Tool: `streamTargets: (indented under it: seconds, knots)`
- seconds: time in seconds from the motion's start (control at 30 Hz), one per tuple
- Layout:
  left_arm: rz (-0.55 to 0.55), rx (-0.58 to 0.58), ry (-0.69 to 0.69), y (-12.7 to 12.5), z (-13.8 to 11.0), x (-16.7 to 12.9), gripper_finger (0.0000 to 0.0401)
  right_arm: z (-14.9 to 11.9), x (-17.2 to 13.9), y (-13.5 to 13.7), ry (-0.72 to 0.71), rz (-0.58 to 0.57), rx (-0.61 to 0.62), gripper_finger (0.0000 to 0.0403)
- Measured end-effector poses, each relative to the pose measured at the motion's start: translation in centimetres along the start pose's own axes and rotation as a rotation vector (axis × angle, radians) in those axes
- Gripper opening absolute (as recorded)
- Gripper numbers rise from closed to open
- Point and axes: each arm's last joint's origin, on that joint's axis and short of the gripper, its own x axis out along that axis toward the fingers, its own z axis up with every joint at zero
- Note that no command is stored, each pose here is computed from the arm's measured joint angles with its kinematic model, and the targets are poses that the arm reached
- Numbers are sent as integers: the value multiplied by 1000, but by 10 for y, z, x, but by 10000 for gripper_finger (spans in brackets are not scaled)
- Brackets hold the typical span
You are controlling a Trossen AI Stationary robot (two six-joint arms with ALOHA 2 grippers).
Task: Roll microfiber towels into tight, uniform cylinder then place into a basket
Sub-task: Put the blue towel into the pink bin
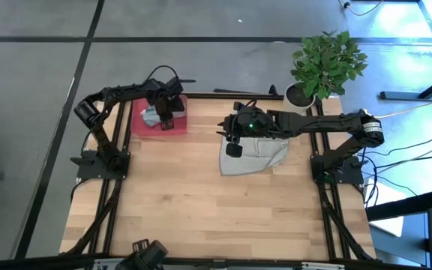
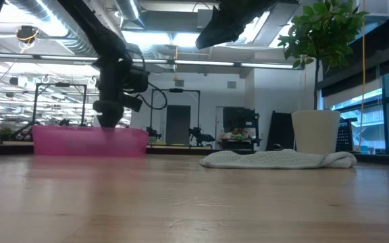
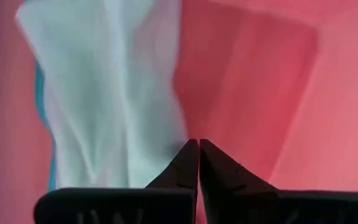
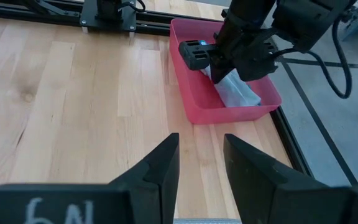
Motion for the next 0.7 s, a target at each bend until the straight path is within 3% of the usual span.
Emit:
streamTargets:
  seconds: [0.27,0.4,0.7]
  knots:
    - [160,-126,128,15,-18,8,1,0,0,0,0,0,0,126]
    - [213,-159,127,24,-21,8,1,0,0,0,0,0,0,126]
    - [262,-92,60,30,-15,8,0,0,0,0,0,0,1,126]
